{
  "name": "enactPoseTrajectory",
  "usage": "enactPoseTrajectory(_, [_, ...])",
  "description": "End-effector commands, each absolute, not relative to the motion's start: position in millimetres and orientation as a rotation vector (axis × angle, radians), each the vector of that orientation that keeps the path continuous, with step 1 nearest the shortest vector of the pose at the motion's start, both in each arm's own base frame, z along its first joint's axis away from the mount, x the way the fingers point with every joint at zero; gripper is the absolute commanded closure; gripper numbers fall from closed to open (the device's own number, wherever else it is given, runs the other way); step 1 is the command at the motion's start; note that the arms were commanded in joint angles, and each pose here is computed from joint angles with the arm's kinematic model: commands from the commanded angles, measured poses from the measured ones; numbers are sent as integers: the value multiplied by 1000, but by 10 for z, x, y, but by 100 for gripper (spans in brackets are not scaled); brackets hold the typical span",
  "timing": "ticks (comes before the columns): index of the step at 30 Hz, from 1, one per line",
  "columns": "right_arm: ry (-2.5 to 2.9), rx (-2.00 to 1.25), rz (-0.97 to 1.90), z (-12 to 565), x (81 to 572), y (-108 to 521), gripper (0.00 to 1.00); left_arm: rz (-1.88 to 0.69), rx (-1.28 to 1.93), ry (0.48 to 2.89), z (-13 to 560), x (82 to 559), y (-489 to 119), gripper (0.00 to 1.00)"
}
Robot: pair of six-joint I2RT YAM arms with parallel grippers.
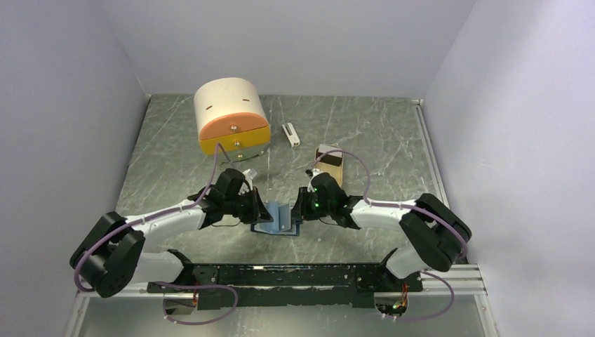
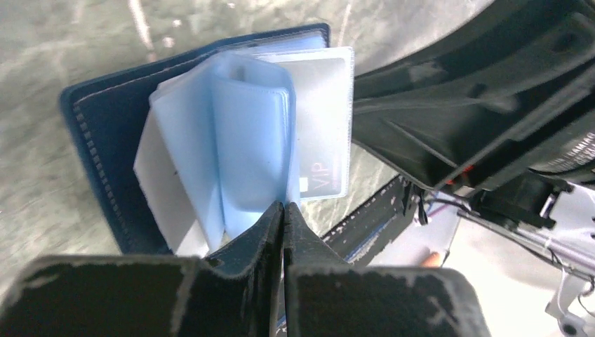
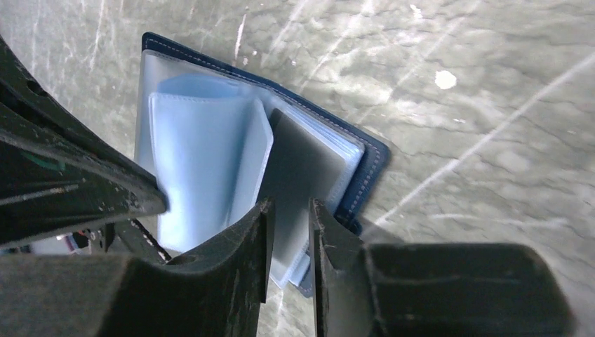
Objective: Put the credit cards into the card holder
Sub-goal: Insert the credit card into the card holder, then pick up the credit card from the storage box.
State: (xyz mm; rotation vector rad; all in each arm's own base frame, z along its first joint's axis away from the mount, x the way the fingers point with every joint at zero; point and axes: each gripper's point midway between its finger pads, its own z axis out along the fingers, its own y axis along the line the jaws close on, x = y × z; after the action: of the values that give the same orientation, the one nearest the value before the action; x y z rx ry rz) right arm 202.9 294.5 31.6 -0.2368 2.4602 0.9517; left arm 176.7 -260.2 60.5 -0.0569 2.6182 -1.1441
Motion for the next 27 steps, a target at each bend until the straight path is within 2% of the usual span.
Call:
enactPoseTrajectory(1, [2464,-230,821,393,2127,2730,70,-975,-159,2634,598,1804,-2402,91])
enactPoseTrajectory(9, [2317,-367,695,1010,2453,2595,60,-803,-237,2672,573,1815,-2192,85])
enactPoseTrajectory(15, [2252,-465,435,1271,2961,2373,56,-733,-284,2660,596,1845,-2093,81])
enactPoseTrajectory(18, [2192,-612,320,1338,3201,2322,55,-726,-285,2653,613,1841,-2072,75])
enactPoseTrajectory(27, [2074,-989,-125,1267,3694,1910,52,-872,-227,2559,883,1879,-2211,70])
